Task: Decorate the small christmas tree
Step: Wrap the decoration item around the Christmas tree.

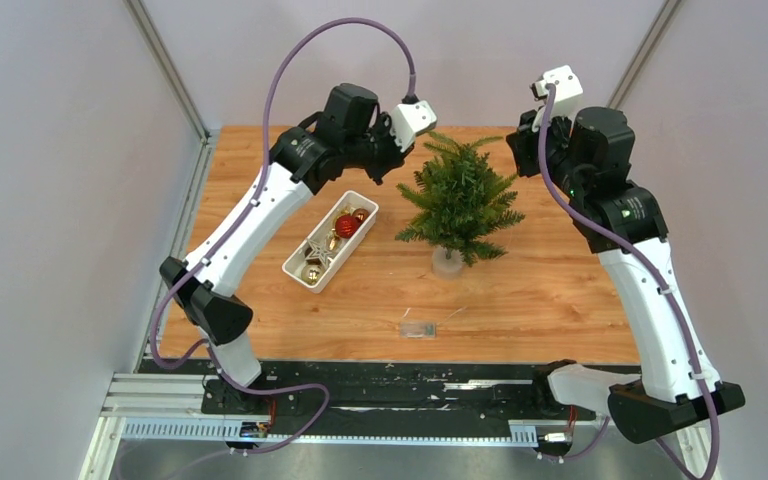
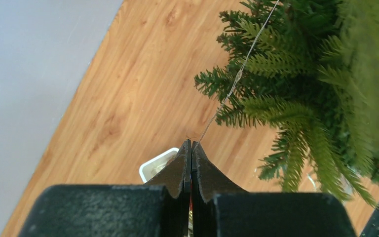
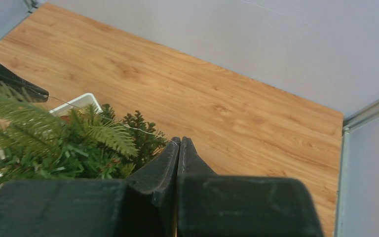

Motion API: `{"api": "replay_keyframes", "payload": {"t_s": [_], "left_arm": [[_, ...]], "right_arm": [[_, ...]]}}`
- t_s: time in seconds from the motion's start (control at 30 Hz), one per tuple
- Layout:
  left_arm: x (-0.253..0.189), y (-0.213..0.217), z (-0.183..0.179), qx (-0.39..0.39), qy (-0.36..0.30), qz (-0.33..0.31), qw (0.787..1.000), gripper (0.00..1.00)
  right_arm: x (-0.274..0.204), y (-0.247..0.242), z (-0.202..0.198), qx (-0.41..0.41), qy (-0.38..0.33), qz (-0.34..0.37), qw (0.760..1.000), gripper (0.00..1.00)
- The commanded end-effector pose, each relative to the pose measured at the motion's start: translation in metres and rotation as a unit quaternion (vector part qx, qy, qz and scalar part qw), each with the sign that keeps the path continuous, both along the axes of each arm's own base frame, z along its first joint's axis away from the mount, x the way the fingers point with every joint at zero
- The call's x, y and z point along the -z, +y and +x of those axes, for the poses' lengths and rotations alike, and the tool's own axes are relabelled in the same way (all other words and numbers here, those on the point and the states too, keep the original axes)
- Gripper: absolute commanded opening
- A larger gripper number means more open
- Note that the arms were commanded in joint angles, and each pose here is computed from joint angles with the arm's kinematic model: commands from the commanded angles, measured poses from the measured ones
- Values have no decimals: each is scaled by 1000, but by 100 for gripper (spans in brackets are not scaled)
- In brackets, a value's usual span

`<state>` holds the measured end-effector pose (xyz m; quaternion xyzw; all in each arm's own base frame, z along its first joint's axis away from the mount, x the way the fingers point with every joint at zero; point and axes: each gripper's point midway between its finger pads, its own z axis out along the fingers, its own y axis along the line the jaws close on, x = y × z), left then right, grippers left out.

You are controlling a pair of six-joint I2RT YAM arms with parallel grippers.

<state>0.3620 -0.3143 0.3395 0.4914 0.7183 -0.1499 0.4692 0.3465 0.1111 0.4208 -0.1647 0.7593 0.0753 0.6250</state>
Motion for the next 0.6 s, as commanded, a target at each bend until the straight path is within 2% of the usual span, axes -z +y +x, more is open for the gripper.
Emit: {"api": "replay_keyframes", "payload": {"t_s": [0.0,0.17,0.3,0.57], "left_arm": [[-39,19,-29,-1,-6,-44,999,0],[-43,23,-45,10,10,-49,999,0],[-40,24,-64,18,54,-62,996,0],[-60,11,-96,14,138,-166,976,0]], "right_arm": [[-16,4,-17,-20,-14,37,999,0],[-9,3,-21,-19,-2,36,999,0],[-8,5,-23,-25,3,36,999,0],[-4,14,-22,-43,15,52,998,0]]}}
